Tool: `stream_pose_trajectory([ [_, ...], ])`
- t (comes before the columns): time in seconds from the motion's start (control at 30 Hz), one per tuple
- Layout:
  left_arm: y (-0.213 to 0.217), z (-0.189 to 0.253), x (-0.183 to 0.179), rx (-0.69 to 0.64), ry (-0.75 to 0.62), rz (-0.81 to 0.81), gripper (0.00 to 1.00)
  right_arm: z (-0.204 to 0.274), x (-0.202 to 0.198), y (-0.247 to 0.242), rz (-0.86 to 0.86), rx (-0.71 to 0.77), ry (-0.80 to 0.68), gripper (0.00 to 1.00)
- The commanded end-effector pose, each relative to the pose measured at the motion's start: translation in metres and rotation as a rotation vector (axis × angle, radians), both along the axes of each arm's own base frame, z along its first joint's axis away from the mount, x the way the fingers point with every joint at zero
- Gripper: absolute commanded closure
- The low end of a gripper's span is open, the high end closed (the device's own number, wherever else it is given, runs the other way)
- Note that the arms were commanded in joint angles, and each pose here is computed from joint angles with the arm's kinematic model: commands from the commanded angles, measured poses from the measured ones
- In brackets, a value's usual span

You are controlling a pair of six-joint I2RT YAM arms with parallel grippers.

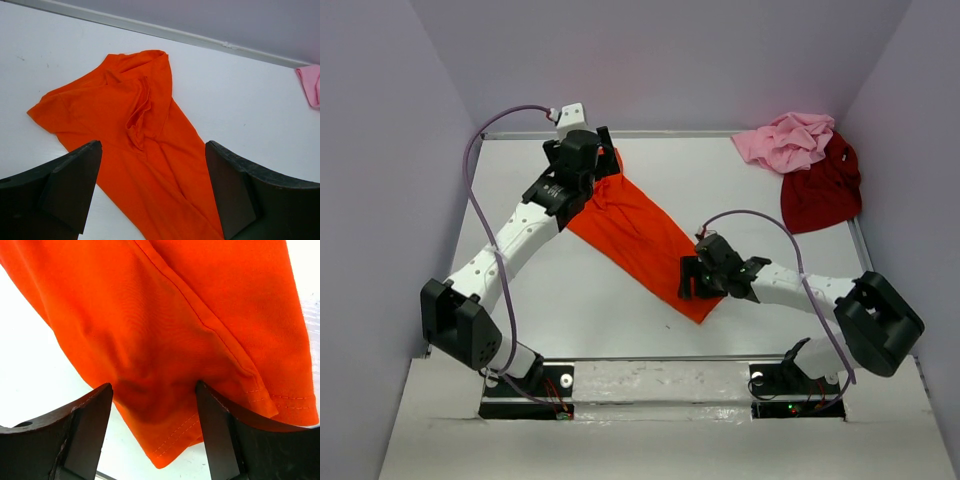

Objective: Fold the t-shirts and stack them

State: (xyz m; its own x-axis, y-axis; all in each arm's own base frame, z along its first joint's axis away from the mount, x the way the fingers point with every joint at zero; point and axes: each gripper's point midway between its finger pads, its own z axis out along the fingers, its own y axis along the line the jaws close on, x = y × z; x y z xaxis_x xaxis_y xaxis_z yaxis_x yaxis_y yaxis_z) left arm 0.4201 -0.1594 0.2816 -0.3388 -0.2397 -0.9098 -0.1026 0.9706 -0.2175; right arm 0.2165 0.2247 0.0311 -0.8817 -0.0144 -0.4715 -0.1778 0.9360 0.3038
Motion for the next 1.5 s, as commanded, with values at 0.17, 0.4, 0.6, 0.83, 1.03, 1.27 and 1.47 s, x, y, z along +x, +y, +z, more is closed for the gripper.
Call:
stream_pose_trajectory([
  [0.17,0.008,0.045,-0.01,-0.03,-0.096,-0.001,0.06,-0.03,-0.032,0.028,0.087,0.055,0.074,0.27],
  [0.4,0.02,0.061,-0.003,-0.028,-0.11,0.03,0.06,-0.058,-0.079,0.064,0.209,0.019,0.145,0.27],
  [0.6,0.024,0.081,0.003,-0.044,-0.138,0.025,0.06,-0.062,-0.096,0.091,0.307,-0.023,0.141,0.27],
  [0.83,0.029,0.088,0.013,-0.047,-0.134,0.013,0.06,-0.049,-0.111,0.11,0.41,0.009,0.138,0.27],
  [1.03,0.033,0.075,0.015,-0.044,-0.113,0.017,0.06,-0.017,-0.112,0.116,0.473,0.013,0.088,0.27],
  [1.27,0.047,0.048,-0.01,-0.054,-0.093,0.046,0.06,0.165,-0.032,0.168,0.44,0.15,-0.378,0.25],
  [1.47,0.066,0.053,-0.037,-0.042,-0.112,0.081,0.06,0.189,0.043,0.202,0.401,0.163,-0.437,0.25],
])
